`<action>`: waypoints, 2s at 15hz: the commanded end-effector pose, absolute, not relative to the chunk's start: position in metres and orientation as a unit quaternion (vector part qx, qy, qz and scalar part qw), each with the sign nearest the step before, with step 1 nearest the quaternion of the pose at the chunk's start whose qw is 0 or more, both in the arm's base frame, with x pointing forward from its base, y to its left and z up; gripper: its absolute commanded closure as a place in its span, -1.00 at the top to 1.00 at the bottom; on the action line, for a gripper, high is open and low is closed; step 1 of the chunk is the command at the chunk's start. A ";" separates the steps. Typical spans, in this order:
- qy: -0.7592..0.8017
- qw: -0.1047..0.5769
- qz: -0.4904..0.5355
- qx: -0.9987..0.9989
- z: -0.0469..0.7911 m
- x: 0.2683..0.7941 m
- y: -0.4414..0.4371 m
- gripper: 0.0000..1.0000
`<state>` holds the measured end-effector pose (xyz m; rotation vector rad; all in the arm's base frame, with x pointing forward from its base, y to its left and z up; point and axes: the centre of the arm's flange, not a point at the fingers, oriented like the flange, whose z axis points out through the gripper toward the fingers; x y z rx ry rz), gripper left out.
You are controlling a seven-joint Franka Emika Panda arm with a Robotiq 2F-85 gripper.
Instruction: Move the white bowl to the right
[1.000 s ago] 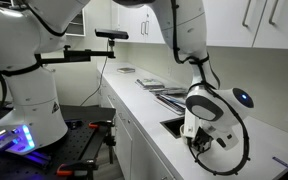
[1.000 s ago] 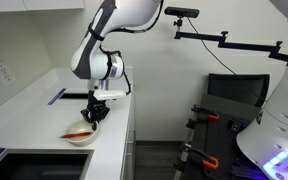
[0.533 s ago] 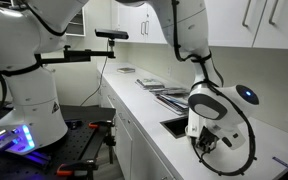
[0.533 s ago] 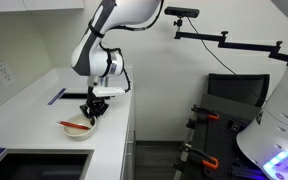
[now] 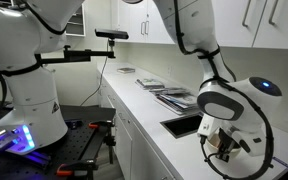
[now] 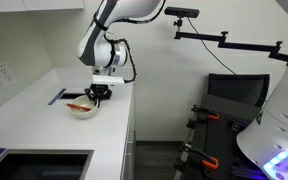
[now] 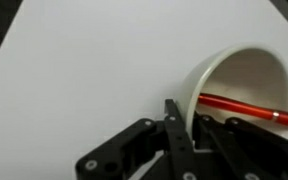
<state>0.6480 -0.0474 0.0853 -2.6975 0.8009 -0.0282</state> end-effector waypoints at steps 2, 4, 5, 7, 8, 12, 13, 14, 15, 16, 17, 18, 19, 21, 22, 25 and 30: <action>0.354 0.176 0.005 -0.918 0.080 0.660 -0.065 -0.95; 0.368 0.177 0.005 -0.913 0.073 0.661 -0.068 -0.95; 0.370 0.178 0.006 -0.912 0.071 0.661 -0.069 -0.95; 0.376 0.177 0.010 -0.909 0.064 0.661 -0.069 -0.95; 0.381 0.176 0.011 -0.908 0.060 0.660 -0.070 -0.95; 0.381 0.187 0.002 -0.905 0.056 0.654 -0.075 -0.27; 0.382 0.189 -0.003 -0.905 0.058 0.651 -0.077 -0.13; 0.383 0.192 -0.008 -0.904 0.061 0.649 -0.079 0.00; 0.377 0.197 -0.013 -0.905 0.066 0.646 -0.082 0.18; 0.369 0.204 -0.016 -0.907 0.070 0.644 -0.083 0.31; 0.361 0.206 -0.020 -0.909 0.077 0.642 -0.083 0.48; 0.357 0.203 -0.018 -0.911 0.086 0.637 -0.083 0.61; 0.348 0.205 -0.021 -0.915 0.096 0.633 -0.083 0.75; 0.342 0.188 -0.016 -0.921 0.119 0.624 -0.078 0.99; 0.328 0.177 -0.012 -0.928 0.133 0.616 -0.075 1.00; 0.295 0.127 0.006 -0.947 0.167 0.593 -0.058 1.00; 0.273 0.058 0.010 -0.960 0.196 0.563 -0.034 1.00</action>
